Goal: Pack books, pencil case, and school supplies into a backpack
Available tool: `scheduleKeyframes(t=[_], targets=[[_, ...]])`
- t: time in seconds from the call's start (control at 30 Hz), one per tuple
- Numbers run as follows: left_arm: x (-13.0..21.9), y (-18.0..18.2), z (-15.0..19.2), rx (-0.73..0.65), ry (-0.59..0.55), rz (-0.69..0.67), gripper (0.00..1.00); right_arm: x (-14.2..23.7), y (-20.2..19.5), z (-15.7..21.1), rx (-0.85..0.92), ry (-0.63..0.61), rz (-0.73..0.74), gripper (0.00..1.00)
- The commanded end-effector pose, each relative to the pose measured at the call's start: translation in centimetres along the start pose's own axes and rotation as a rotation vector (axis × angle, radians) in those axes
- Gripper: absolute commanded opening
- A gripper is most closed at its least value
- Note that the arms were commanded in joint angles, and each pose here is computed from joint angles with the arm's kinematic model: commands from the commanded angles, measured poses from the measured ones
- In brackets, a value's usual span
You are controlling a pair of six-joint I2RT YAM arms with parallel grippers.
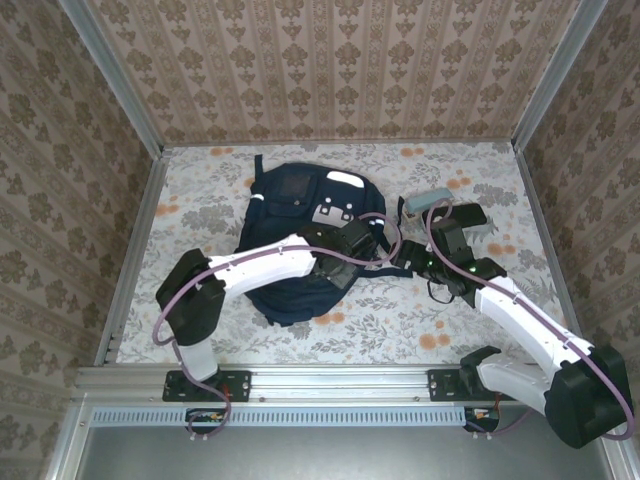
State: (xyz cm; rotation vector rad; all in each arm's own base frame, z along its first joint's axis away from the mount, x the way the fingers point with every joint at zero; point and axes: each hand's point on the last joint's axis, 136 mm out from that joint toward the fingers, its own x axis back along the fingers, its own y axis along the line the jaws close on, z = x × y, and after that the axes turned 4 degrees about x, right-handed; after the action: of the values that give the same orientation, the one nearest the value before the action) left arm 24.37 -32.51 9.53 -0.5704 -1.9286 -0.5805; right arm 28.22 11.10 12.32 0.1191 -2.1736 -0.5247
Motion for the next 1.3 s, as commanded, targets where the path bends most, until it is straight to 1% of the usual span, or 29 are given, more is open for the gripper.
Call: scheduleKeyframes(t=[0.0, 0.13, 0.23, 0.33, 0.43, 0.5, 0.63, 0.77, 0.87, 0.97, 1.13, 1.2, 1.27], targets=[[0.1, 1.6, -0.1, -0.024, 0.01, -0.085, 0.52, 0.0, 0.2, 0.1, -0.022, 0.004, -0.026, 0.89], [-0.4, 2.0, 0.1, 0.007, 0.008, -0.061, 0.47, -0.1, 0.5, 0.0, -0.018, 0.012, -0.036, 0.89], [-0.4, 2.6, 0.3, 0.03, 0.007, -0.051, 0.37, -0.4, 1.2, -0.2, -0.008, 0.017, -0.057, 0.89], [0.0, 2.9, 0.3, 0.046, -0.006, -0.022, 0.23, -0.8, 2.0, -0.5, 0.012, 0.035, -0.084, 0.88], [1.0, 3.2, 0.1, 0.064, -0.046, 0.029, 0.11, -1.5, 2.5, -0.9, 0.044, 0.067, -0.06, 0.84], [1.9, 3.3, -0.2, 0.078, -0.092, 0.069, 0.07, -2.1, 3.3, -1.1, 0.091, 0.094, -0.055, 0.79], [3.7, 3.8, -0.5, 0.13, -0.185, 0.149, 0.0, -3.6, 6.2, -1.5, 0.229, 0.136, -0.061, 0.71], [4.7, 4.6, -0.3, 0.184, -0.239, 0.188, 0.0, -5.6, 9.6, -1.4, 0.392, 0.178, -0.085, 0.63], [5.0, 5.0, -0.2, 0.208, -0.254, 0.201, 0.0, -7.2, 12.1, -1.3, 0.492, 0.201, -0.115, 0.58], [5.1, 5.1, 0.1, 0.219, -0.253, 0.205, 0.0, -8.9, 13.6, -1.2, 0.546, 0.244, -0.118, 0.55], [5.1, 5.2, 0.2, 0.228, -0.252, 0.207, 0.0, -11.3, 14.0, -1.3, 0.568, 0.277, -0.079, 0.48], [5.1, 5.3, 0.2, 0.233, -0.254, 0.204, 0.0, -12.0, 13.3, -1.7, 0.567, 0.265, -0.023, 0.45], [5.0, 5.3, 0.2, 0.24, -0.257, 0.206, 0.0, -12.5, 12.3, -2.1, 0.567, 0.252, 0.045, 0.4]])
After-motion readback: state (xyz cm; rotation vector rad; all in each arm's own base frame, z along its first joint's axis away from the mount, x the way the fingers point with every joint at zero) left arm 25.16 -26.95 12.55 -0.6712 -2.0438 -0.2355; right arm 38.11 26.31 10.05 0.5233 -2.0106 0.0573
